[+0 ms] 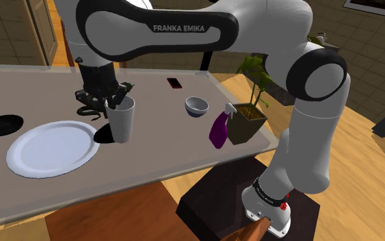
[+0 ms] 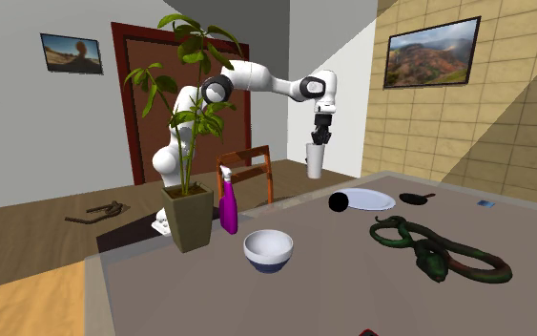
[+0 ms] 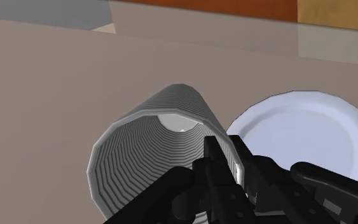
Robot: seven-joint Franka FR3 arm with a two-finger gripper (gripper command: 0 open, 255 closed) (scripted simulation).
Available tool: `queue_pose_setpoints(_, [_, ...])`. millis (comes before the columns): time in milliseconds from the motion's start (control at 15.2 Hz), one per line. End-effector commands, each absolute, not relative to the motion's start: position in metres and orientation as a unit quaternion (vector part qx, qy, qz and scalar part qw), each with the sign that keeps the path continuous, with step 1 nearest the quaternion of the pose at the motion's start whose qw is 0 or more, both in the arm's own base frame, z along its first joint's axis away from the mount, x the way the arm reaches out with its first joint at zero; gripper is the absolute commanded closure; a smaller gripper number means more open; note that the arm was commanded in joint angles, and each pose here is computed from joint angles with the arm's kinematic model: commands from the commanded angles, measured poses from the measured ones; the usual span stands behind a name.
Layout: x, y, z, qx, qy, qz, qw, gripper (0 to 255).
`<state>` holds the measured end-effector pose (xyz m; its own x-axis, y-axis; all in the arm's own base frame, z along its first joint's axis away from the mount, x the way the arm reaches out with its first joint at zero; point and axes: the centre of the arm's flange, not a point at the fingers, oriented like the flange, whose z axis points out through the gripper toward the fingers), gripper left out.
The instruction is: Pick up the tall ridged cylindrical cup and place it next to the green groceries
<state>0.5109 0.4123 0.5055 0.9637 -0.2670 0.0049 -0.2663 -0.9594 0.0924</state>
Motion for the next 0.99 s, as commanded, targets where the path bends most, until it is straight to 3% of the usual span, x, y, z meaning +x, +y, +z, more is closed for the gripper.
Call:
queue_pose_setpoints(0, [0.511,0.413,0.495,0.990,-0.135,-0.004,0.046,255])
queue_pose_setpoints(924, [0.511,0.413,0.421,0.990,-0.135,-0.004,0.046,255])
